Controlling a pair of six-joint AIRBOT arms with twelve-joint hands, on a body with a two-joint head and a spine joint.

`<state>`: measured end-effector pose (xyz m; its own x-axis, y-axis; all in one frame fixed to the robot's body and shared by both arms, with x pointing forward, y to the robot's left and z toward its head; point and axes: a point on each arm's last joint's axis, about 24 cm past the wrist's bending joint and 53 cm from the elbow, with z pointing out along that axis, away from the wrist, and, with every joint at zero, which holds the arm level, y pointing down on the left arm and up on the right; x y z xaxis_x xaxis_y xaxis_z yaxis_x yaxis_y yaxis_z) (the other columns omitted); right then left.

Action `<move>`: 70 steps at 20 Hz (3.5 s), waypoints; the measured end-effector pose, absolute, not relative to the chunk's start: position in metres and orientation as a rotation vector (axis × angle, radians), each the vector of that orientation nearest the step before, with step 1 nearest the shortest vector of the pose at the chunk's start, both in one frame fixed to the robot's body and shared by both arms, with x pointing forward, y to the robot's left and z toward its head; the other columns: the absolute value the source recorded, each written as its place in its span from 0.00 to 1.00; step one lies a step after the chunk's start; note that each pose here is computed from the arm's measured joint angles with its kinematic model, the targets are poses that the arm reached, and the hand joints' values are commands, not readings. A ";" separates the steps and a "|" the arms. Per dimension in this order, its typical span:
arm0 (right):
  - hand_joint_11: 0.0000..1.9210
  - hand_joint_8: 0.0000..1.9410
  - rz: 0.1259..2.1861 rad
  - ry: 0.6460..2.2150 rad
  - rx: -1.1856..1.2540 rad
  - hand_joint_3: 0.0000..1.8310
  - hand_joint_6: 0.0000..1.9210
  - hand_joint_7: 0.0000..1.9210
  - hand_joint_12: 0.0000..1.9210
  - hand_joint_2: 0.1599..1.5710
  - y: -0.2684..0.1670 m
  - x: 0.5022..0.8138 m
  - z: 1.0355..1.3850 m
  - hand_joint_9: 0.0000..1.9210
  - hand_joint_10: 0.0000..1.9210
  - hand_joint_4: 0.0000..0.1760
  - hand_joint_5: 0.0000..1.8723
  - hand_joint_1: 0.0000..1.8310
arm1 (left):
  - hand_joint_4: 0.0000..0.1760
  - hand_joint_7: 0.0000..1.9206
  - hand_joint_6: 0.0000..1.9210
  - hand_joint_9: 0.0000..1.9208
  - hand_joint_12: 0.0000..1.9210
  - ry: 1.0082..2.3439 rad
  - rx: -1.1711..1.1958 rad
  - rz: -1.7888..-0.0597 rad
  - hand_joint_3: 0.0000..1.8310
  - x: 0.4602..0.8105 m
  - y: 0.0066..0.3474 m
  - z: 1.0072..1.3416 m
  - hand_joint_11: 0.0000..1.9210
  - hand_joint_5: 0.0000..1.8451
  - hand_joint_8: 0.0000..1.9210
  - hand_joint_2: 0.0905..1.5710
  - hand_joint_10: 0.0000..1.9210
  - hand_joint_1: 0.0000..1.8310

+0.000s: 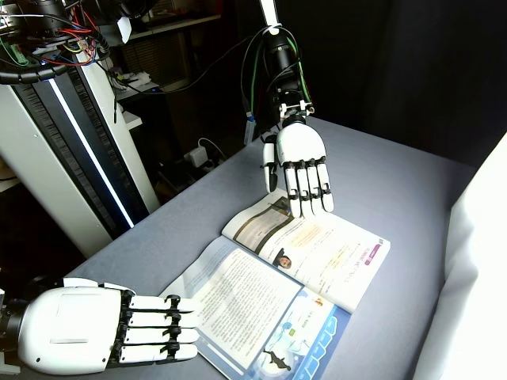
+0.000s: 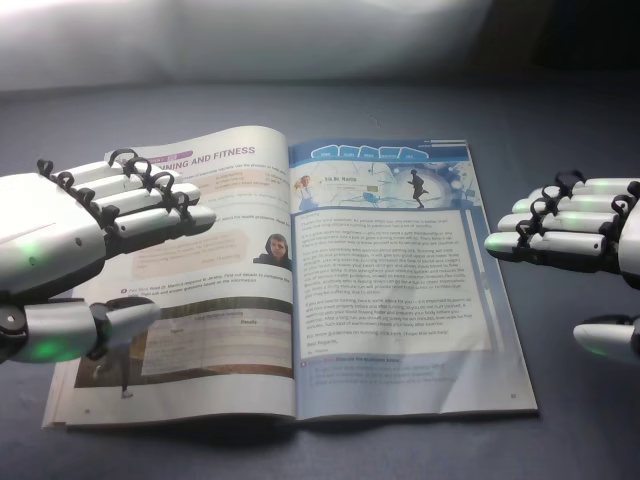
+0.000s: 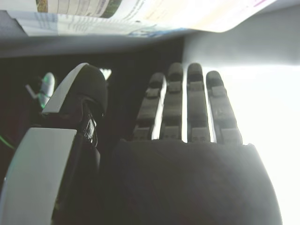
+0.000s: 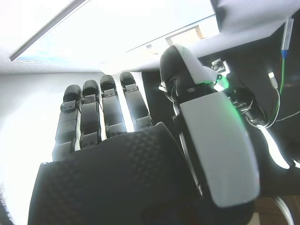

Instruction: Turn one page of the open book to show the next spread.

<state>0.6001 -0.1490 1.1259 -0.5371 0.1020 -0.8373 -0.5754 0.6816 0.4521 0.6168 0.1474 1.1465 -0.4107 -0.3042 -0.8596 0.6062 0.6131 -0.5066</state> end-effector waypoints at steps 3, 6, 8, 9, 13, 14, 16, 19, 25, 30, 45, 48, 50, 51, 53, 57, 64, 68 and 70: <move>0.00 0.00 0.907 1.959 -0.373 0.01 0.00 0.00 0.00 0.87 -0.150 0.600 1.126 0.00 0.00 0.00 0.00 0.08 | 0.00 0.02 0.00 0.00 0.00 1.726 0.248 -1.017 0.00 0.617 0.148 1.146 0.00 0.08 0.00 0.92 0.00 0.11; 0.00 0.00 0.919 1.960 -0.401 0.01 0.00 0.00 0.00 0.87 -0.145 0.598 1.128 0.00 0.00 0.00 0.01 0.07 | 0.07 0.00 0.00 0.00 0.00 1.729 0.251 -1.014 0.00 0.617 0.148 1.145 0.00 0.06 0.00 0.92 0.00 0.08; 0.00 0.00 0.935 1.961 -0.432 0.01 0.01 0.00 0.00 0.87 -0.137 0.595 1.130 0.00 0.00 0.00 0.02 0.03 | 0.14 0.00 0.00 0.00 0.00 1.729 0.247 -1.010 0.00 0.618 0.150 1.146 0.00 0.04 0.00 0.93 0.00 0.05; 0.00 0.00 0.949 1.971 -0.440 0.01 0.00 0.00 0.00 0.88 -0.134 0.594 1.128 0.00 0.00 0.00 0.01 0.01 | 0.20 0.00 0.00 0.00 0.00 1.728 0.241 -1.011 0.00 0.619 0.150 1.146 0.00 0.03 0.00 0.93 0.00 0.03; 0.01 0.00 0.968 2.036 -0.472 0.00 0.01 0.00 0.00 0.87 -0.125 0.589 1.109 0.00 0.00 0.00 0.02 0.00 | 0.13 0.01 0.01 0.00 0.00 1.724 0.232 -1.004 0.00 0.621 0.154 1.148 0.00 0.05 0.00 0.93 0.00 0.03; 0.01 0.00 0.970 2.054 -0.477 0.00 0.01 0.00 0.00 0.86 -0.124 0.589 1.104 0.00 0.00 0.00 0.03 0.00 | 0.06 0.01 0.00 0.00 0.00 1.724 0.230 -0.998 0.00 0.622 0.156 1.149 0.00 0.05 0.00 0.93 0.00 0.01; 0.00 0.00 0.966 2.078 -0.484 0.00 0.01 0.00 0.00 0.85 -0.123 0.588 1.097 0.00 0.00 0.00 0.02 0.00 | 0.00 0.02 0.01 0.00 0.01 1.719 0.225 -0.987 0.00 0.622 0.160 1.152 0.01 0.07 0.00 0.93 0.00 0.03; 0.00 0.00 0.975 2.106 -0.487 0.00 0.01 0.00 0.00 0.83 -0.118 0.586 1.089 0.00 0.00 0.00 0.03 0.00 | 0.02 0.01 0.00 0.00 0.00 1.709 0.214 -0.975 0.00 0.622 0.166 1.155 0.00 0.06 0.00 0.93 0.00 0.06; 0.00 0.00 0.971 2.150 -0.500 0.00 0.00 0.00 0.00 0.82 -0.115 0.584 1.071 0.00 0.00 0.00 0.03 0.00 | 0.01 0.03 0.00 0.00 0.00 1.696 0.192 -0.986 0.00 0.620 0.168 1.156 0.00 0.07 0.00 0.93 0.00 0.09; 0.00 0.00 0.993 2.158 -0.497 0.00 0.00 0.00 0.00 0.85 -0.105 0.587 1.063 0.00 0.00 0.00 0.00 0.00 | 0.09 0.02 0.00 0.00 0.00 1.680 0.175 -0.963 0.00 0.619 0.179 1.162 0.00 0.07 0.00 0.93 0.00 0.15; 0.00 0.00 1.133 2.035 -0.456 0.00 0.00 0.00 0.00 0.83 -0.053 0.612 1.070 0.00 0.00 0.00 0.00 0.00 | 0.23 0.01 0.00 0.00 0.09 1.688 0.098 -0.923 0.00 0.612 0.203 1.154 0.00 0.06 0.00 0.91 0.00 0.16; 0.00 0.00 1.183 1.983 -0.432 0.00 0.00 0.00 0.00 0.82 -0.035 0.621 1.078 0.00 0.00 0.00 0.00 0.00 | 0.19 0.01 0.00 0.00 0.00 1.698 0.090 -0.920 0.00 0.610 0.206 1.150 0.00 0.05 0.00 0.92 0.00 0.13; 0.00 0.00 1.230 1.945 -0.433 0.00 0.00 0.00 0.00 0.81 -0.017 0.624 1.086 0.00 0.00 0.00 0.00 0.00 | 0.17 0.00 0.00 0.00 0.00 1.712 0.081 -0.913 0.00 0.609 0.208 1.145 0.00 0.04 0.00 0.94 0.00 0.11; 0.00 0.00 1.256 1.917 -0.434 0.00 0.00 0.00 0.00 0.80 -0.007 0.625 1.093 0.00 0.00 0.00 0.00 0.00 | 0.10 0.01 0.01 0.00 0.00 1.718 0.077 -0.910 0.00 0.608 0.210 1.143 0.00 0.05 0.00 0.94 0.00 0.12; 0.00 0.00 1.303 1.839 -0.456 0.00 0.00 0.00 0.00 0.78 0.010 0.623 1.110 0.00 0.00 0.00 0.00 0.00 | 0.03 0.03 0.01 0.00 0.00 1.721 0.054 -0.906 0.00 0.607 0.215 1.139 0.00 0.06 0.01 0.94 0.00 0.12; 0.00 0.00 1.386 1.721 -0.454 0.00 0.00 0.00 0.00 0.77 0.035 0.631 1.144 0.00 0.00 0.00 0.00 0.00 | 0.00 0.01 0.00 0.00 0.00 1.725 0.040 -0.899 0.00 0.607 0.219 1.137 0.00 0.04 0.00 0.95 0.00 0.02; 0.00 0.00 1.527 1.514 -0.543 0.00 0.00 0.00 0.00 0.75 0.087 0.619 1.205 0.00 0.00 0.00 0.00 0.00 | 0.00 0.02 0.01 0.03 0.01 1.723 0.047 -0.912 0.13 0.607 0.215 1.133 0.01 0.07 0.00 0.99 0.00 0.22; 0.00 0.00 1.552 1.402 -0.580 0.00 0.00 0.00 0.00 0.77 0.094 0.616 1.246 0.00 0.00 0.00 0.00 0.00 | 0.65 0.00 0.00 0.00 0.00 1.719 0.037 -0.915 0.00 0.609 0.216 1.133 0.00 0.00 0.00 0.83 0.00 0.00; 0.00 0.00 1.570 1.343 -0.595 0.00 0.00 0.00 0.00 0.78 0.094 0.613 1.267 0.00 0.00 0.00 0.00 0.00 | 0.11 0.00 0.00 0.00 0.12 1.721 0.043 -0.926 0.00 0.608 0.213 1.131 0.00 0.00 0.00 0.92 0.00 0.00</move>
<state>0.6130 0.0940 1.2667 -0.4288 0.3435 -0.8356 -0.8787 0.0564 0.4741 0.6076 0.2129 1.1312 -0.3736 -0.4125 -0.8308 0.4659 0.6911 -0.5526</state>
